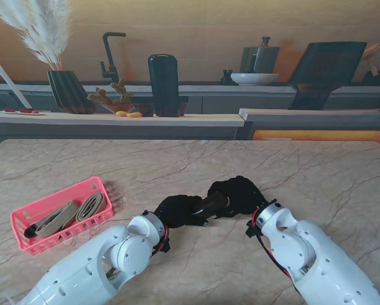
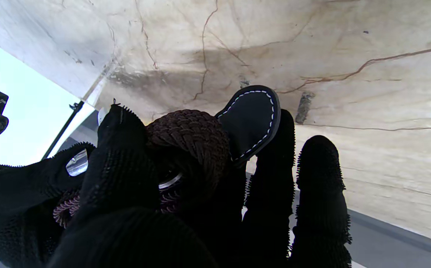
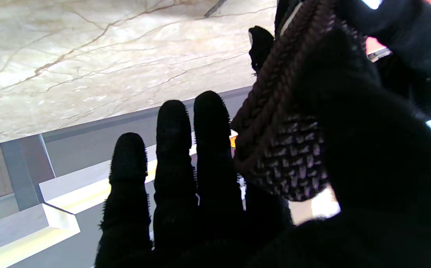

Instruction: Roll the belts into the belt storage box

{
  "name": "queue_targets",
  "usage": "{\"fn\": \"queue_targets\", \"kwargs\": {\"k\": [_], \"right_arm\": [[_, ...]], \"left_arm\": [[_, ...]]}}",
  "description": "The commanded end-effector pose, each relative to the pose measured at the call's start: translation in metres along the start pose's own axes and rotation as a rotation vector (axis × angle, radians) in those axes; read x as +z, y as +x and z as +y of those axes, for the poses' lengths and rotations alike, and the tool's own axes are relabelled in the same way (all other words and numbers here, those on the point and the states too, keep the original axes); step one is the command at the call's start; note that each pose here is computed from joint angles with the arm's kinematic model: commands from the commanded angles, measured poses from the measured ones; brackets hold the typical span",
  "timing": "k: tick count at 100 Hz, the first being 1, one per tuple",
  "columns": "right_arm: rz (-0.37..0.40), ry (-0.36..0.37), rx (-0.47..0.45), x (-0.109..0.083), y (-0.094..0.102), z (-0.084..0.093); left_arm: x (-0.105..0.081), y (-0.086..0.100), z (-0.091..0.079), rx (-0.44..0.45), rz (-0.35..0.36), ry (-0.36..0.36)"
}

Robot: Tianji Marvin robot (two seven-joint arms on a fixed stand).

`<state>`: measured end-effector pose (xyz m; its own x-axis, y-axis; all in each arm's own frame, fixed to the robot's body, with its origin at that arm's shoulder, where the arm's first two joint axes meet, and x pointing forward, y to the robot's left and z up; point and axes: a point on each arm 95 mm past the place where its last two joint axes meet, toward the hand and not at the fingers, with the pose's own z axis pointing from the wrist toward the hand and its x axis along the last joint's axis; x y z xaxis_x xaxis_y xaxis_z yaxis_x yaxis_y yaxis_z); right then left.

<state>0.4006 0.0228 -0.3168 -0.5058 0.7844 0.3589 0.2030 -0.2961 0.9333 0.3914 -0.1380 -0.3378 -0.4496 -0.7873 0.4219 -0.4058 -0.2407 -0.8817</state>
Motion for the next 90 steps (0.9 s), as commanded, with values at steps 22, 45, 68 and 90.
{"fn": "queue_targets", "kwargs": {"k": [22,45,68,90], "right_arm": [[-0.010,0.006,0.047,-0.002,0.005,-0.005],[-0.023,0.001,0.133,-0.009,0.002,-0.006],[-0.028,-0.108,0.173,-0.016,0.002,-0.007],[-0.051,-0.252,0.174,-0.025,0.002,-0.005]], "left_arm": [[0.000,0.005,0.002,-0.023,0.035,0.056],[-0.006,0.002,-0.001,-0.078,0.030,0.036],[-0.016,-0.005,-0.009,-0.108,-0.009,0.036],[-0.029,-0.016,-0.021,-0.084,-0.060,0.056]]}}
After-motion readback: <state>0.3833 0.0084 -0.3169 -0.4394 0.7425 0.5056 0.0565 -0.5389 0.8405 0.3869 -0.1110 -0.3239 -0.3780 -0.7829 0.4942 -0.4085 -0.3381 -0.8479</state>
